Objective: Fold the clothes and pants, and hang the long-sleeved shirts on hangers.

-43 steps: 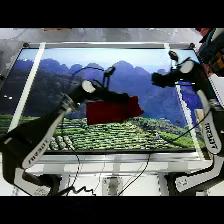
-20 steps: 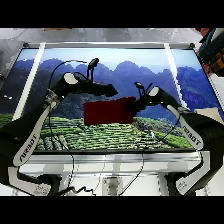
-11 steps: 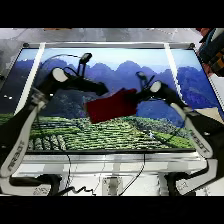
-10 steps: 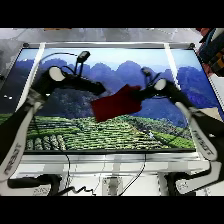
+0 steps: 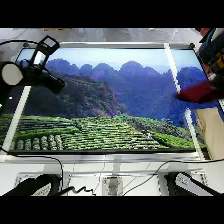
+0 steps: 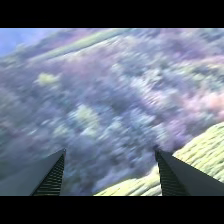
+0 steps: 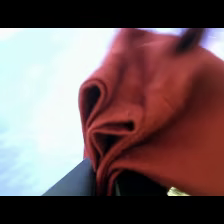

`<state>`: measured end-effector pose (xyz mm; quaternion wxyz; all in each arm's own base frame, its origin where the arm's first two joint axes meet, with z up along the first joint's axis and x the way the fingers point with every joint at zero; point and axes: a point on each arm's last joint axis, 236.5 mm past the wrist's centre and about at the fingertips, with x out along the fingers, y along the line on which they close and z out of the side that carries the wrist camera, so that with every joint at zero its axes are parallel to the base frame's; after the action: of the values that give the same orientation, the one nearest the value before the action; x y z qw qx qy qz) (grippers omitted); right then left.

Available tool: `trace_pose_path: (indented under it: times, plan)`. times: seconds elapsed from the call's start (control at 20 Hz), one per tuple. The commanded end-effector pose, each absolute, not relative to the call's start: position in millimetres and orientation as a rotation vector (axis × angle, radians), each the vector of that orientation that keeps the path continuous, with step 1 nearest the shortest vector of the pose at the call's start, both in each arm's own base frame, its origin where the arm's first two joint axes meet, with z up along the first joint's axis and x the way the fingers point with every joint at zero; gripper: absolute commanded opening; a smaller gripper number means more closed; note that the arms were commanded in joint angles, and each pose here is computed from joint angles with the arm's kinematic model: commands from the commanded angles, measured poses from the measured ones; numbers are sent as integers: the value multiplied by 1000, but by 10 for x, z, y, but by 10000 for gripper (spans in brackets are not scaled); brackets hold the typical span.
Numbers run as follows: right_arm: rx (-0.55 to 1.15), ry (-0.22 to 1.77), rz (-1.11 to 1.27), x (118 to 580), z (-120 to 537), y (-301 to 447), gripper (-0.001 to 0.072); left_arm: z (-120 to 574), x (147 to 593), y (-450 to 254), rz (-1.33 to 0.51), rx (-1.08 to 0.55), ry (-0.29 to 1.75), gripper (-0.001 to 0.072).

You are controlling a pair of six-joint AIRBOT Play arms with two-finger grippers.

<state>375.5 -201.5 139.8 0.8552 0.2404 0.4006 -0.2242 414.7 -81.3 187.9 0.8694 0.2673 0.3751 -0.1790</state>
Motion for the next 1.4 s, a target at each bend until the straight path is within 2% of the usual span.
trace_pose_path:
  times: [0.0,0.15,0.25,0.3,0.35,0.4,0.45,0.5,0.6,0.65,0.7,0.8,0.85,0.9,1.15,1.35]
  plan:
    - [645,933,-815,2572,1366,-2739,9,1986,4078,-657,-330,588,780,603]
    - [777,1056,-976,1816,1151,-2894,10,1985,4079,-658,-330,587,780,604]
    - [860,1102,-1033,1496,1032,-2902,12,1985,4079,-657,-330,588,781,604]
    - [887,1107,-1054,1397,993,-2917,80,1985,4079,-658,-330,587,780,604]
    - [908,1112,-1069,1324,960,-2922,289,1985,4079,-657,-330,588,781,604]
    - [920,1113,-1077,1286,944,-2926,541,1985,4079,-657,-330,588,781,604]
    - [917,1110,-1077,1292,946,-2934,679,1985,4079,-657,-330,588,781,604]
    - [913,1102,-1069,1326,950,-2940,687,1985,4079,-657,-330,588,781,604]
    - [896,1079,-1044,1427,964,-2958,658,1985,4079,-657,-330,588,781,604]
    - [879,1075,-1030,1497,966,-2960,556,1985,4079,-657,-330,588,781,604]
    - [867,1077,-993,1619,956,-2920,408,1985,4079,-657,-330,588,781,604]
    - [805,1084,-861,2009,944,-2768,226,1985,4079,-657,-330,588,781,604]
    - [740,1084,-777,2272,960,-2646,69,1984,4078,-657,-330,588,781,604]
    - [666,1079,-705,2538,986,-2505,10,1985,4079,-657,-330,588,781,604]
    - [262,986,-259,3829,1200,-1183,10,1985,4079,-657,-330,588,781,604]
    - [90,807,7,4389,1491,-34,10,1985,4079,-657,-330,588,781,604]
